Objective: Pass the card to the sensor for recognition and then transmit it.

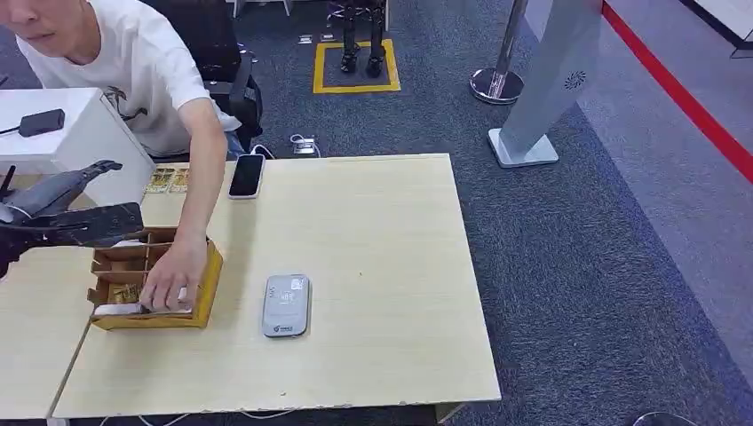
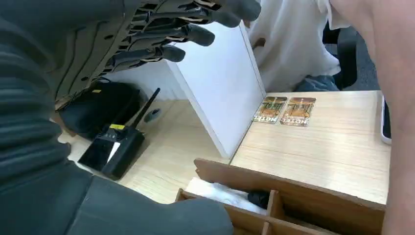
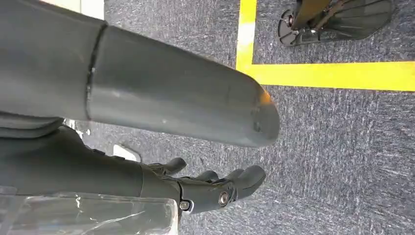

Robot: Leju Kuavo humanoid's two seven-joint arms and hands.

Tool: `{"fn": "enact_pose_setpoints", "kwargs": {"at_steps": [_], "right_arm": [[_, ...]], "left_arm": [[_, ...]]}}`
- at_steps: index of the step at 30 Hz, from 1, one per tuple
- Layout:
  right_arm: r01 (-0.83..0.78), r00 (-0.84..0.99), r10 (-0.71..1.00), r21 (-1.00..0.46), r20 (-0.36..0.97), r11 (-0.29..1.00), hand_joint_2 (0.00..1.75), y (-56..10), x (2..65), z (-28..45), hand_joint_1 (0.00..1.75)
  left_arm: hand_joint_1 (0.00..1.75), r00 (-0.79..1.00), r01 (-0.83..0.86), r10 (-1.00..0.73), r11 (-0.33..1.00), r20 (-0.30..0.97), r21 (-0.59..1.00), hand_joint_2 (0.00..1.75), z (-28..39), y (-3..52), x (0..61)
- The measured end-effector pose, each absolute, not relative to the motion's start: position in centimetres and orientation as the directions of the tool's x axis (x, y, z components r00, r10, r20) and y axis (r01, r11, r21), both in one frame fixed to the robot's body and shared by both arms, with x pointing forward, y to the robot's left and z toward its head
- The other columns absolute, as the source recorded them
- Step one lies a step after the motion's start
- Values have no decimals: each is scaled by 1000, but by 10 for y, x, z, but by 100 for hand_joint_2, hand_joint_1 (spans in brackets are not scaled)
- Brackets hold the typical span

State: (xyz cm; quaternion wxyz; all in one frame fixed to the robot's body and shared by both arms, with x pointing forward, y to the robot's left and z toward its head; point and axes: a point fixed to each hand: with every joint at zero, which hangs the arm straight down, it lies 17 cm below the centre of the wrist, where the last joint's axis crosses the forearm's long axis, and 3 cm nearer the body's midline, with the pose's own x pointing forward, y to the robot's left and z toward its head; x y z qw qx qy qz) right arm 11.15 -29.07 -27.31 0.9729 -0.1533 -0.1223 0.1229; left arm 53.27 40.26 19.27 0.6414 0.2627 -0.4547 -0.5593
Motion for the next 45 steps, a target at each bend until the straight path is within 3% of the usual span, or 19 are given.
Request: {"fn": "enact_pose_setpoints", "kwargs": {"at_steps": [17, 24, 37, 45], "right_arm": [[-152, 950, 226, -314, 216, 937, 0, -290, 107, -274, 0], [-118, 974, 173, -322, 148, 939, 0, -299, 81, -278, 0], [-112, 965, 186, -354, 182, 929, 0, -309, 87, -276, 0], [-61, 972, 139, -370, 187, 927, 0, -319, 80, -276, 0]], "left_arm": [[0, -55, 468, -954, 237, 295, 852, 175, 192, 389, 541], [0, -74, 468, -945, 250, 320, 847, 175, 187, 373, 546], [0, -66, 487, -942, 257, 329, 835, 175, 172, 376, 539], [0, -27, 466, -950, 262, 310, 845, 175, 168, 406, 518]]}}
